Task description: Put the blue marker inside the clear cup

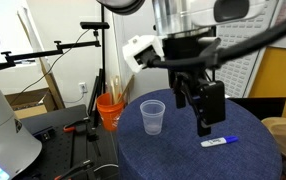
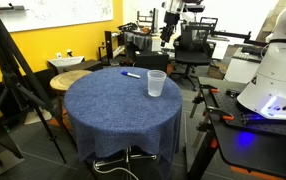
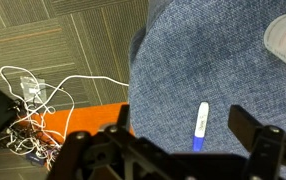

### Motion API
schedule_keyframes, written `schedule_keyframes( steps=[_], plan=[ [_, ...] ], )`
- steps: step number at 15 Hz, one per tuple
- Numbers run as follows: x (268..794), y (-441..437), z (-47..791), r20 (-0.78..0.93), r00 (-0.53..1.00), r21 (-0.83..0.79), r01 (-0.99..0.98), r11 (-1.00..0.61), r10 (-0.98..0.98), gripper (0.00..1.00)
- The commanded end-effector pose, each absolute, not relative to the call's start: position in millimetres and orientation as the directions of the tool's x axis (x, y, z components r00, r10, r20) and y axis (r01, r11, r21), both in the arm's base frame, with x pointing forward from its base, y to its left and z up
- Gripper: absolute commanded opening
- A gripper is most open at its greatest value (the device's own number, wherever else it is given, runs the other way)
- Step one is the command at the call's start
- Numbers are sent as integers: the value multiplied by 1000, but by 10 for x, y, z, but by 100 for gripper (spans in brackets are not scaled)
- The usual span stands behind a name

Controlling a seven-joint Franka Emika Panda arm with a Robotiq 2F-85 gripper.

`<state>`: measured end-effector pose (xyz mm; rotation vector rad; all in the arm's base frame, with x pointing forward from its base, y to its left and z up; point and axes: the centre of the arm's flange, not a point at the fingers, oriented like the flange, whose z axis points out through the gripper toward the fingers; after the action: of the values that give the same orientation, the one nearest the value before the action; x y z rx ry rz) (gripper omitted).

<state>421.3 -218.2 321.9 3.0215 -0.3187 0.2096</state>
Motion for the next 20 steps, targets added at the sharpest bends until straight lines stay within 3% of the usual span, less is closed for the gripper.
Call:
schedule_keyframes(
  steps=[1,20],
  plan=[
    [4518,-2310,3064,113,962,49,-256,-965,-250,100],
    [5509,-1942,2073,-70,957,130,-271,-954,-281,100]
  ],
)
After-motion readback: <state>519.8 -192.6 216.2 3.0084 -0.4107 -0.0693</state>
